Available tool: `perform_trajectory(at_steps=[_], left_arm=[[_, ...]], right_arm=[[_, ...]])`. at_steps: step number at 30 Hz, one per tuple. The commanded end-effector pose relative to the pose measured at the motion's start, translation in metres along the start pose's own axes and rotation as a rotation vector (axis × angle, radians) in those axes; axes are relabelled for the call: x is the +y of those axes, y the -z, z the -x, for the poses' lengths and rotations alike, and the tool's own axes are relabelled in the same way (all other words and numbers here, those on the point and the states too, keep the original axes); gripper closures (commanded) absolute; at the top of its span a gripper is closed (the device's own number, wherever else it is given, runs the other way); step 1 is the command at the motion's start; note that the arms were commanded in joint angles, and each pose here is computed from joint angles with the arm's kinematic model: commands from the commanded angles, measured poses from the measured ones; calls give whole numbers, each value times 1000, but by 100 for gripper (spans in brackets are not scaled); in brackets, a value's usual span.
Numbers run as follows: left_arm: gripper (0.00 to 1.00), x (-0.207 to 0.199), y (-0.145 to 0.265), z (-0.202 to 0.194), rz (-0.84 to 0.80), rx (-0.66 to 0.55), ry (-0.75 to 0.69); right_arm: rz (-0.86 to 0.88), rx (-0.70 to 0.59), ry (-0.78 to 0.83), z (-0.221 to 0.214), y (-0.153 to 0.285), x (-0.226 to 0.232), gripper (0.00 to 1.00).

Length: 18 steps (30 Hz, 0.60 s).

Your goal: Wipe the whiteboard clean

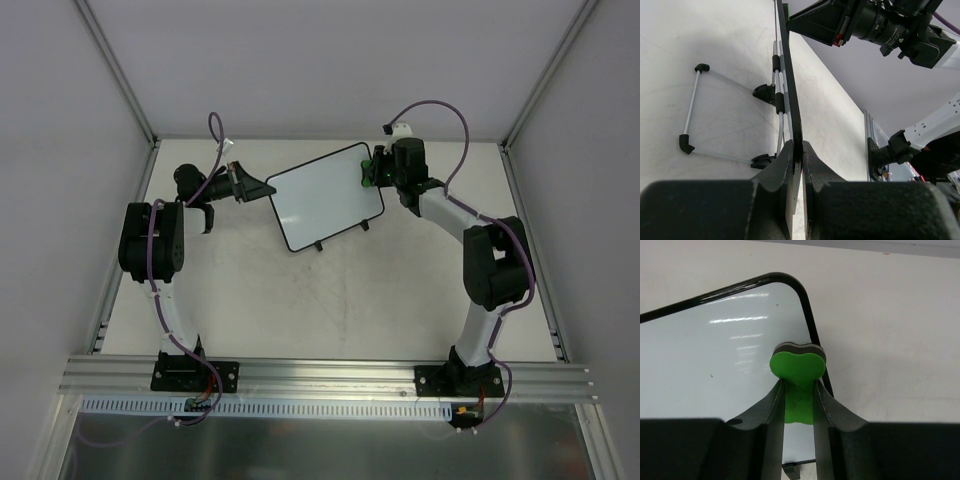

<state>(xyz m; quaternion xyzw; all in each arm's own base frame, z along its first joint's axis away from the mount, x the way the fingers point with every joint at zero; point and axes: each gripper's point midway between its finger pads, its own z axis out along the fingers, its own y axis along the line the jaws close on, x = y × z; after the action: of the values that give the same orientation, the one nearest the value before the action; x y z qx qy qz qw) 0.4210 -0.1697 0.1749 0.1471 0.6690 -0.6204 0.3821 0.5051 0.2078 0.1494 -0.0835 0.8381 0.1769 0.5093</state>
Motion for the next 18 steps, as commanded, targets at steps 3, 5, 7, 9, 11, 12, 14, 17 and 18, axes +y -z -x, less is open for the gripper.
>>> perform_trajectory(at_steps=[3, 5, 7, 9, 11, 12, 14, 17, 18], left_arm=[[100, -45, -10, 0, -164, 30, -333], [100, -45, -11, -1, -165, 31, -335], [100, -45, -11, -1, -166, 32, -336], [100, -46, -11, -1, -168, 33, -336], [100, -47, -11, -1, -169, 35, -339], [100, -47, -11, -1, -169, 35, -339], [100, -47, -11, -1, -169, 33, -341], [100, -48, -11, -1, -170, 36, -341], [100, -47, -11, -1, -170, 36, -339]], right_arm=[[54, -37, 43, 16, -3, 28, 100], [73, -35, 67, 13, -3, 46, 100], [111, -24, 72, 6, -5, 65, 100], [132, -27, 80, 6, -5, 78, 100], [158, -17, 99, -1, -5, 95, 100], [167, -19, 101, -1, -5, 100, 100], [192, -17, 109, -3, -4, 113, 100], [194, -19, 117, -3, -2, 120, 100], [186, -18, 117, -5, -2, 118, 100]])
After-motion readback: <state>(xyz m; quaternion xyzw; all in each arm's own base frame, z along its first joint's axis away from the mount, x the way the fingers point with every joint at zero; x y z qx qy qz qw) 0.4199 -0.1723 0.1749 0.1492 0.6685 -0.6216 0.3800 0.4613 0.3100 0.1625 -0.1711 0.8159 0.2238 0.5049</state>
